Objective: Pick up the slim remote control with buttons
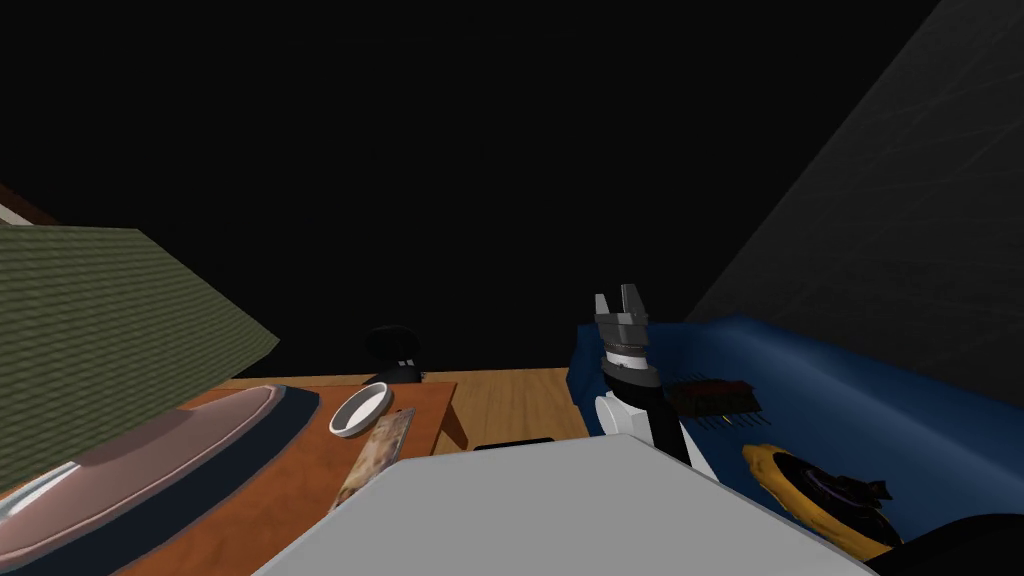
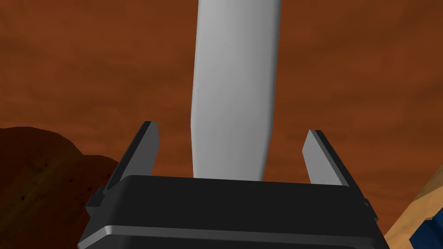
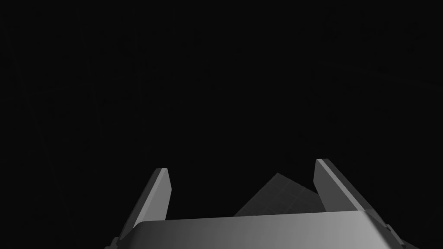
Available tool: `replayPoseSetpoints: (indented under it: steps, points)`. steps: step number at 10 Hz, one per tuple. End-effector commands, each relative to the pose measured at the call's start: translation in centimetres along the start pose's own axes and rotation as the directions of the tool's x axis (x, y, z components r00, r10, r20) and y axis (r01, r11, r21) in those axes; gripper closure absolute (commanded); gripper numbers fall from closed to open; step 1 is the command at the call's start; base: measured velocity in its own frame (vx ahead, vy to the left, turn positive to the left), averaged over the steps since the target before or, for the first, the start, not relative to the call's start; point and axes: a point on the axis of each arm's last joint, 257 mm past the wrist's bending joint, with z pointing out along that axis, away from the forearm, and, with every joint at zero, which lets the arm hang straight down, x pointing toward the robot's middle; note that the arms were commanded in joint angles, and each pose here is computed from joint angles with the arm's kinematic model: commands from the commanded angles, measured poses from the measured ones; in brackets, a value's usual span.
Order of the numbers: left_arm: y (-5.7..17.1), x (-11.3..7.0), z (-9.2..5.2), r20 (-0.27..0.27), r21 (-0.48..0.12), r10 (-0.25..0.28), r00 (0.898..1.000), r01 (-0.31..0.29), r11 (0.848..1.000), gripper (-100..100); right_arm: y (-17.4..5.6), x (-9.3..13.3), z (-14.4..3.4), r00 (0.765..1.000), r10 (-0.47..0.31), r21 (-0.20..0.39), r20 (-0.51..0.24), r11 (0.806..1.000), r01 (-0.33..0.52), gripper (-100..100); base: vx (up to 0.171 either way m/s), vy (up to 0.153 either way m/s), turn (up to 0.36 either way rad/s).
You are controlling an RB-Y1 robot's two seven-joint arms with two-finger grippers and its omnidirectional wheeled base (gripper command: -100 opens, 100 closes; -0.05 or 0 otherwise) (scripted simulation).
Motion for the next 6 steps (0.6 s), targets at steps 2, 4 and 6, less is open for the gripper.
replayPoseSetpoints:
  steps: [2, 4, 6]
  points:
    - [2.7, -1.9, 0.8, 0.042, -0.076, -0.038, 0.998, 0.041, 0.996, -100, 0.0, 0.0, 0.0, 1.0, 0.0, 0.0, 0.0, 1.0, 0.0, 0, -0.014, 0.075, -0.168]
    - [2.1, -1.7, 0.6, 0.034, -0.061, -0.031, 0.999, 0.033, 0.998, 0, 0.0, 0.0, 0.0, 1.0, 0.0, 0.0, 0.0, 1.0, 0.0, 0, -0.004, 0.023, -0.016]
    - [1.5, -0.8, 1.4, 0.034, -0.07, -0.03, 0.999, 0.033, 0.997, -100, 0.0, 0.0, 0.0, 1.0, 0.0, 0.0, 0.0, 1.0, 0.0, 0, -0.054, -0.032, -0.024]
